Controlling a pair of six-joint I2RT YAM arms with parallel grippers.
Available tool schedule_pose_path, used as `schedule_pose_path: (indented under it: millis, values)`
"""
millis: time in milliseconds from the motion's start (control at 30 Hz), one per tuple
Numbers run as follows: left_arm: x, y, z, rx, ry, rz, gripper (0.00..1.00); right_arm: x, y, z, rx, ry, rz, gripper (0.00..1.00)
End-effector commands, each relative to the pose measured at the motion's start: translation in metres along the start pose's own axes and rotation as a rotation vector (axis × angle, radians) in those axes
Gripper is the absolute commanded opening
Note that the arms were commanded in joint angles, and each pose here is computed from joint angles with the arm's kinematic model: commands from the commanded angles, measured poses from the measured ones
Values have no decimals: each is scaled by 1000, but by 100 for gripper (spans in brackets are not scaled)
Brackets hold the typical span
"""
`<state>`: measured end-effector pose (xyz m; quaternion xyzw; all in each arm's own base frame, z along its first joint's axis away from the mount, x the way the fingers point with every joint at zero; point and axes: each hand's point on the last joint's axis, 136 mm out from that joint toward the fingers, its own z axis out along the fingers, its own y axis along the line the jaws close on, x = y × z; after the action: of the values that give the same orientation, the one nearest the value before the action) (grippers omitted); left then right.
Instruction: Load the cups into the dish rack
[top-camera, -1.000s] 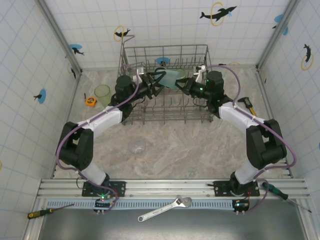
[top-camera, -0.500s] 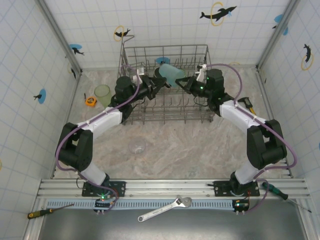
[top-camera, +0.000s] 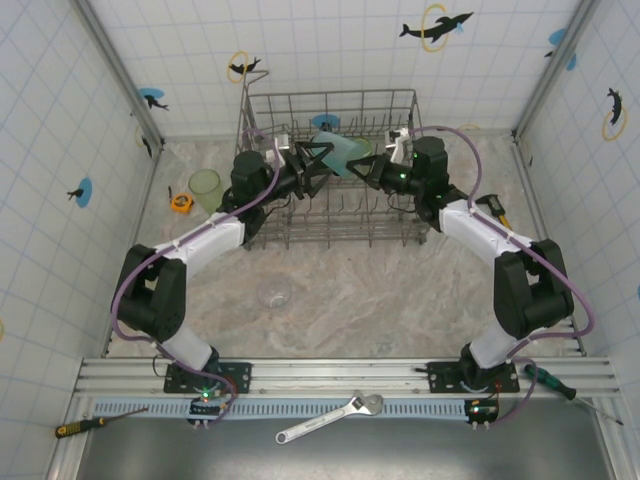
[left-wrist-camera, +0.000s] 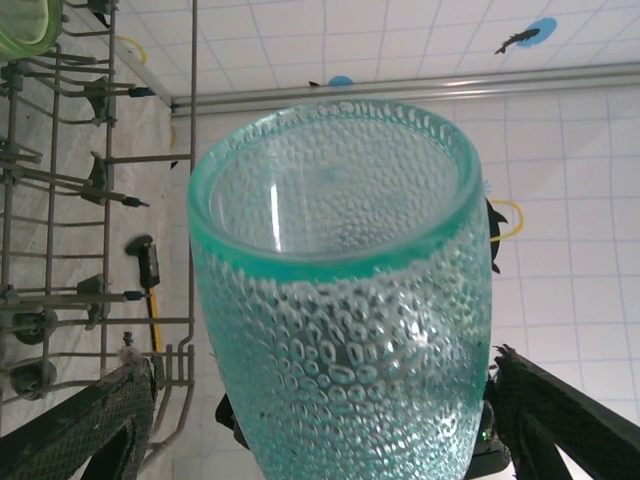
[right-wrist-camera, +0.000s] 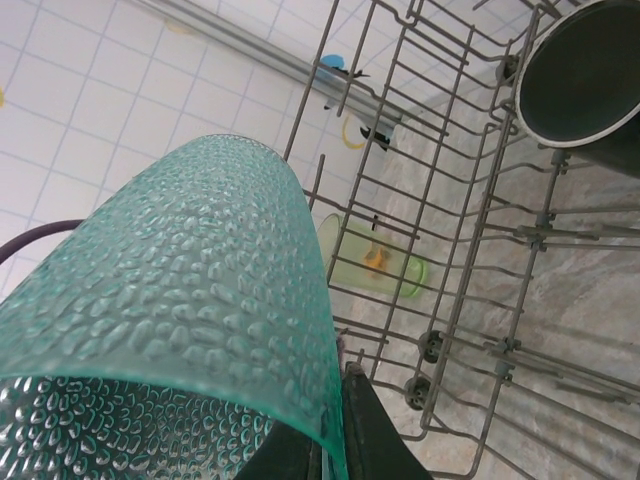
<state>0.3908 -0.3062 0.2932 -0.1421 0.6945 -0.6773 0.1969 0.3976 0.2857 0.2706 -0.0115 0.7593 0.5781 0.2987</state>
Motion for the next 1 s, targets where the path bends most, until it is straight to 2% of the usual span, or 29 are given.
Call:
schedule_pose_path:
  millis: [0, 267, 433, 533, 667, 767, 833, 900, 967]
  values:
    - [-9, -13, 3, 33, -4, 22, 90, 2, 24, -10, -73, 7, -62, 0]
    - [-18, -15, 4, 39, -17, 23, 88, 16, 22, -14, -89, 49, -63, 0]
    - [-18, -18, 4, 51, -16, 26, 75, 17, 19, -14, -85, 58, -59, 0]
    - [-16, -21, 4, 65, -6, 41, 62, 15, 23, -12, -97, 64, -63, 0]
    - [-15, -22, 4, 66, 4, 55, 40, 15, 25, -11, -106, 75, -70, 0]
    - [-16, -24, 6, 60, 1, 72, 15, 15, 23, -12, -102, 78, -72, 0]
    - [-17, -27, 7, 66, 1, 82, 3, 15, 23, -12, -97, 77, -74, 0]
    - [-18, -30, 8, 74, 2, 90, 0, 13, 24, -13, -94, 73, -77, 0]
    - [-20, -34, 10, 83, 1, 98, 0, 11, 24, -15, -91, 67, -80, 9]
